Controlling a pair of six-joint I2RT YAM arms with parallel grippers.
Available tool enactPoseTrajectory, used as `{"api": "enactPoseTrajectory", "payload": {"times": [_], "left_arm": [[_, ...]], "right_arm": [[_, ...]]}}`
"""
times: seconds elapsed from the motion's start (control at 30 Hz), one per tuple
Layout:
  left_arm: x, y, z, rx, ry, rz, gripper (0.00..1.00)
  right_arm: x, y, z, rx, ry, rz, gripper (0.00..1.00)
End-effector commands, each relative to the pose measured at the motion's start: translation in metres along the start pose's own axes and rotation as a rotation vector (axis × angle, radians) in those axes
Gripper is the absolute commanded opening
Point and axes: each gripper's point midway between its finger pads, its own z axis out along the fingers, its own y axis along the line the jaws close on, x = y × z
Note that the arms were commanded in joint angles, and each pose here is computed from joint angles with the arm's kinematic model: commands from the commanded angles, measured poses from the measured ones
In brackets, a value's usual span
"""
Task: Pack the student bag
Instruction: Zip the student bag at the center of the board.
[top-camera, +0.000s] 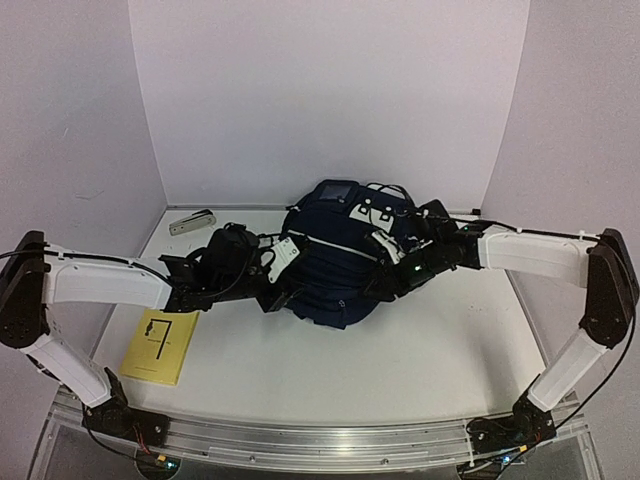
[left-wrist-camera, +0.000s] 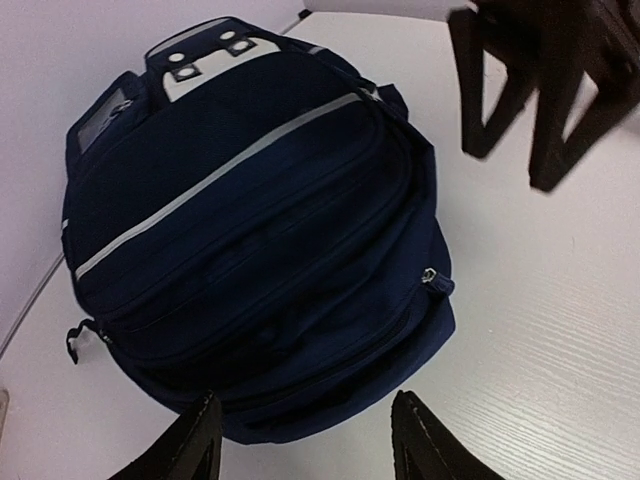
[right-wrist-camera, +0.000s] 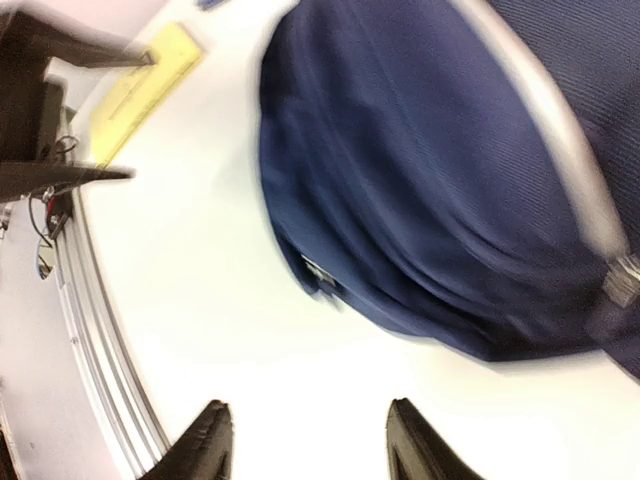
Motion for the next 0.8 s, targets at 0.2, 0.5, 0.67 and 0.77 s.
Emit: {"api": "enactPoseTrajectory", "payload": {"times": [0.2, 0.5, 0.67, 0.77], "left_arm": [[-0.018, 0.024, -0.028, -0.094, -0.084, -0.138, 0.59], [-0.018, 0.023, -0.029, -0.087, -0.094, -0.141, 0.6], [-0.017, 0.02, -0.022, -0.076, -0.085, -0.137, 0.6], [-0.017, 0.018, -0.018, -0.064, -0.08, -0.136, 0.6]], "right_arm": [[-0.007, 0.011, 0.065, 0.018, -0.08, -0.002, 0.49], [0.007, -0.009, 0.088, 0.102, -0.073, 0.032, 0.49], [0.007, -0.014, 0.095, 0.112, -0.073, 0.049, 0.44], [0.007, -0.016, 0.097, 0.117, -0.075, 0.059, 0.36]]}}
